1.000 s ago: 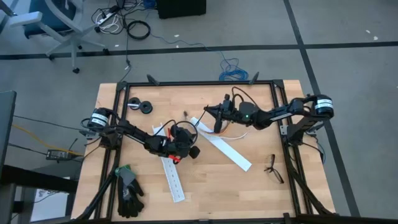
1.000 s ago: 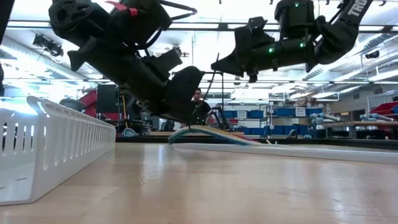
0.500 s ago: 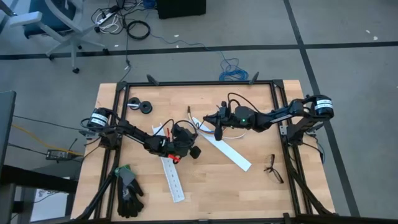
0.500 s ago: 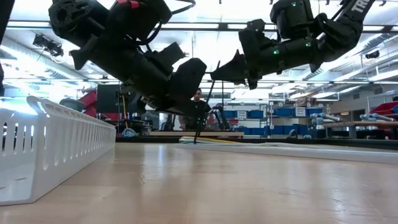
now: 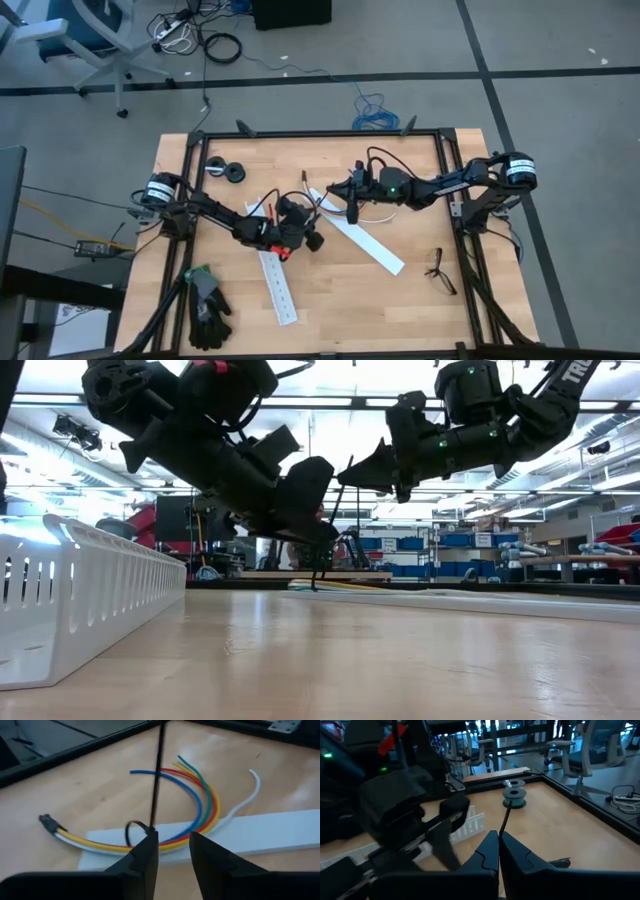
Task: Ziptie cables
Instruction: Wrap the cables together using the black zip tie
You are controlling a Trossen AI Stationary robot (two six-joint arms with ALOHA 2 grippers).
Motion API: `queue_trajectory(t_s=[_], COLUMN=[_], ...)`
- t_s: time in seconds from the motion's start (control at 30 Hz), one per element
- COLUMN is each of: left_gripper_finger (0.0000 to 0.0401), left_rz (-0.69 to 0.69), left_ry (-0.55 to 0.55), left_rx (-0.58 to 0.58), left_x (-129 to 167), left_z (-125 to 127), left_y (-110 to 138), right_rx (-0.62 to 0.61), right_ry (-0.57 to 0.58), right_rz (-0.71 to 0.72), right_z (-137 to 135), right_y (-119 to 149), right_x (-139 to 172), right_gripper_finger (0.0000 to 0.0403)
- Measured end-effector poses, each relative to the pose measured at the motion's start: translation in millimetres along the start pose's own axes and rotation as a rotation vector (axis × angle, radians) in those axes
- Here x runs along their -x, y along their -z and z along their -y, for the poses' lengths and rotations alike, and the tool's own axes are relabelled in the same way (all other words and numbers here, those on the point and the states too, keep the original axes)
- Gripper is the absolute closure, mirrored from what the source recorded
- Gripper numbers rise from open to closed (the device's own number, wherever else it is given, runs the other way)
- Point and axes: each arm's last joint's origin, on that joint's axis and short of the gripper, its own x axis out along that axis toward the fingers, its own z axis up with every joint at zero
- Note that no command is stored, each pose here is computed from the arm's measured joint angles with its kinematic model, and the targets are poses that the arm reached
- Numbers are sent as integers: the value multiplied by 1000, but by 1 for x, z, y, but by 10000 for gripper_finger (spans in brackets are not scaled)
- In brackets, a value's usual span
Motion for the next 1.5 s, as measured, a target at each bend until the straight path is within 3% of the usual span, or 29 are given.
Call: queue_trajectory(t_s=[0.43, 1.5], left_gripper_finger=[279, 279], left_rz=[-4, -11], left_ry=[-51, -46], left_rx=[-52, -137], left_x=[-12, -20], left_z=[-12, -19], left_y=[-5, -9], right_rx=[25, 60], right_ry=[6, -51], right_rz=[14, 71], right_z=[5, 11], right_y=[-2, -11], right_x=[0, -2], right_gripper_finger=[403, 403])
